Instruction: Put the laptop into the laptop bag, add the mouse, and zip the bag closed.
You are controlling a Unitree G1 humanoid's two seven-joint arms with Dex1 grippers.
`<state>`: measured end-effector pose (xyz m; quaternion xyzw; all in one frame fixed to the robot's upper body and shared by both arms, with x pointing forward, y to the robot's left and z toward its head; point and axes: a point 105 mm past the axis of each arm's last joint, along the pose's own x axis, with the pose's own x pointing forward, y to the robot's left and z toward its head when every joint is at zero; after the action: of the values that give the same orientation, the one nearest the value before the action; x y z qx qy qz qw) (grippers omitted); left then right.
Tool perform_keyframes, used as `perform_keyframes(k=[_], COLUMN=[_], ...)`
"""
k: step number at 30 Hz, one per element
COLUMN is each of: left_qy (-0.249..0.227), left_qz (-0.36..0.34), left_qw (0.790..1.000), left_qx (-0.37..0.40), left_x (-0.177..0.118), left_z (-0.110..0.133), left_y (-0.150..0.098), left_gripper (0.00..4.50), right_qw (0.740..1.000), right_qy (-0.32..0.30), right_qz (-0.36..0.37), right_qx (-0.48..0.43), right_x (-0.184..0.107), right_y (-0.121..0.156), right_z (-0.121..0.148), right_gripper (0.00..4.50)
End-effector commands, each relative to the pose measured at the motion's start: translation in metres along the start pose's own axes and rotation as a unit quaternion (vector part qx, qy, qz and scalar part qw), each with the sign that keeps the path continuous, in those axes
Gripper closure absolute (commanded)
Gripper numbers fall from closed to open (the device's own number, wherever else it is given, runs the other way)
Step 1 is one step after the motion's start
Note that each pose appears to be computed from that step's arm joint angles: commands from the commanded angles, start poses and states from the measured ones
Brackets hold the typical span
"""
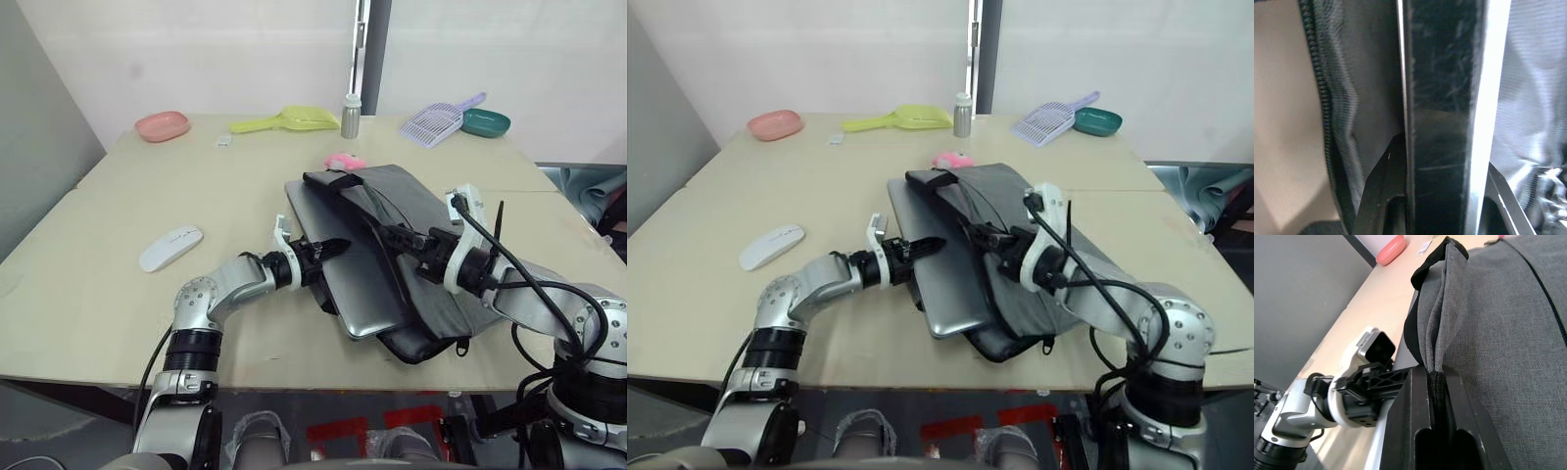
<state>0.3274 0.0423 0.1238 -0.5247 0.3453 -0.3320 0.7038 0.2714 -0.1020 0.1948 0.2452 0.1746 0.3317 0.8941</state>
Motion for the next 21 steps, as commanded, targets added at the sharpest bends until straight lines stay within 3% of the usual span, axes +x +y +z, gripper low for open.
perform_keyframes(k=[1,8,14,21], left_qy=[-0.026,-0.059,-0.005,0.033], left_qz=[-0.07,-0.078,-0.09,-0.07], left_qw=[0.997,0.995,0.993,0.997], left_qx=[0.034,-0.029,-0.076,-0.028], left_x=[0.002,0.012,0.024,0.033], left_z=[0.01,0.017,-0.003,-0.018], left_y=[-0.04,-0.056,-0.064,-0.056], left_gripper=[3.93,3.93,3.93,3.93], right_qw=[1.0,1.0,1.0,1.0], right_qy=[-0.016,-0.009,-0.005,-0.001], right_qz=[0.02,0.011,0.01,0.011], right_qx=[0.014,0.022,0.022,0.023], right_x=[-0.002,-0.004,-0.005,-0.004], right_y=[0.013,0.014,0.015,0.017], right_z=[0.007,0.007,0.009,0.01], right_gripper=[4.47,4.47,4.47,4.47])
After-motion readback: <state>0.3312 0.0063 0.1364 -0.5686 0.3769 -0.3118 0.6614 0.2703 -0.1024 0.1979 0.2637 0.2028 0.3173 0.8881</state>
